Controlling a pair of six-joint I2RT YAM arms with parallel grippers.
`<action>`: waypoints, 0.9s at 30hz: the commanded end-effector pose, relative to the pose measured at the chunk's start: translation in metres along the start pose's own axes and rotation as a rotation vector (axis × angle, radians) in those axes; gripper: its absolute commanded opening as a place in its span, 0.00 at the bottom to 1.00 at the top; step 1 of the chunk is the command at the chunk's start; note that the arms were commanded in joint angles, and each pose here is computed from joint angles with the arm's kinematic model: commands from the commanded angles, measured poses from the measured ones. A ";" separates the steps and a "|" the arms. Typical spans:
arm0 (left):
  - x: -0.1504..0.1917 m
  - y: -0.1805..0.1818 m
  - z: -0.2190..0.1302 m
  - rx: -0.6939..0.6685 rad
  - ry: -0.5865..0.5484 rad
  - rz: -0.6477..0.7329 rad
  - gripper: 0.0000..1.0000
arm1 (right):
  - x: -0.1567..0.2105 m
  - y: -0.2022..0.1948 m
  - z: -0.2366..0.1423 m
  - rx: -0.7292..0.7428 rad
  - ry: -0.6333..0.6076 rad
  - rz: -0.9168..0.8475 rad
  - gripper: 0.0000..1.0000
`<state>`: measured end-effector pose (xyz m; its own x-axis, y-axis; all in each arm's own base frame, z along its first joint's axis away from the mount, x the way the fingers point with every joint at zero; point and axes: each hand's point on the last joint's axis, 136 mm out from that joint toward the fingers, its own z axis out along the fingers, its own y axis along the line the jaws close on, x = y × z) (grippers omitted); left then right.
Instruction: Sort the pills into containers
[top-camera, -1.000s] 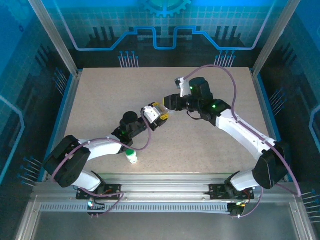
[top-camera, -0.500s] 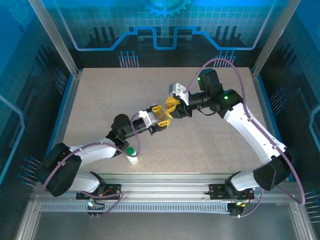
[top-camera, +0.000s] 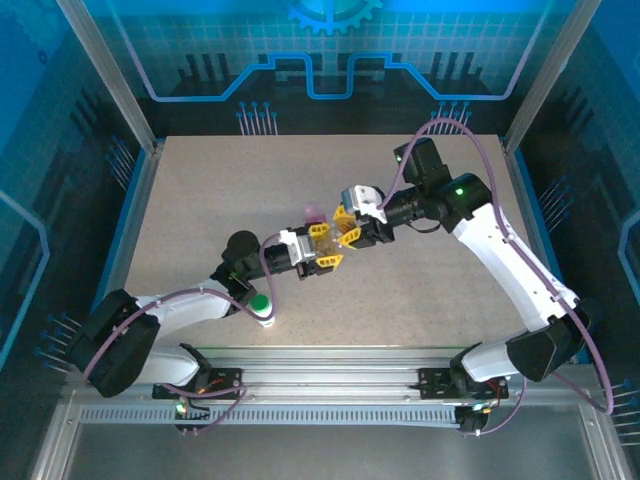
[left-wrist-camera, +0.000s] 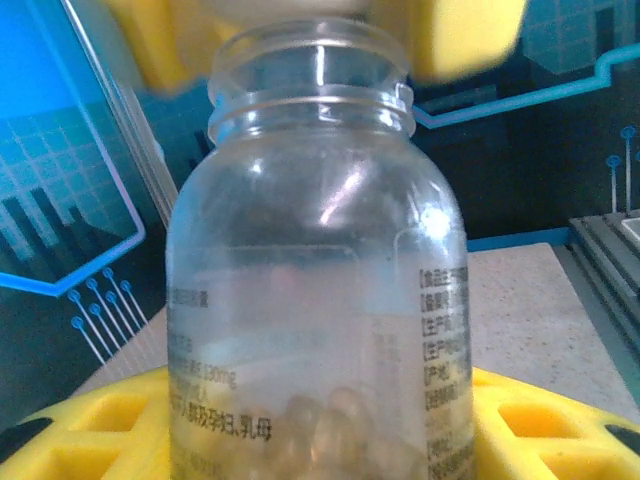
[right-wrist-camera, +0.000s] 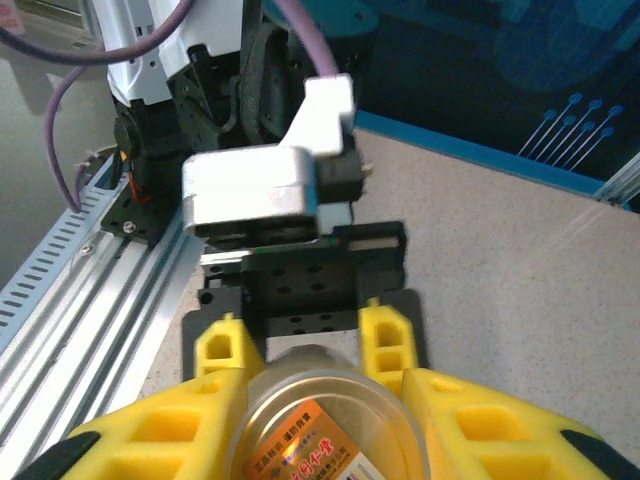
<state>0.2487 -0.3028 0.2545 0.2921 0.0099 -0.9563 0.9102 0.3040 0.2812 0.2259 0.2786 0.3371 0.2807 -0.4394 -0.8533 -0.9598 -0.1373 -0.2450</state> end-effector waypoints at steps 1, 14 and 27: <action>0.001 -0.024 -0.003 0.123 -0.004 -0.013 0.00 | -0.024 0.005 -0.019 0.012 -0.061 -0.079 0.00; 0.020 0.028 -0.005 -0.175 0.122 0.000 0.00 | -0.006 -0.060 -0.039 0.479 -0.176 0.188 0.00; 0.054 0.057 -0.027 -0.389 0.314 -0.049 0.00 | 0.075 -0.062 -0.052 0.802 -0.258 0.564 0.00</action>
<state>0.3021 -0.2700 0.2065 0.0952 0.2277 -0.9691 0.7773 0.5911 0.2152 0.2955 0.2189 0.3073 -0.1105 -0.1595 -0.9810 -0.7669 0.6415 -0.0179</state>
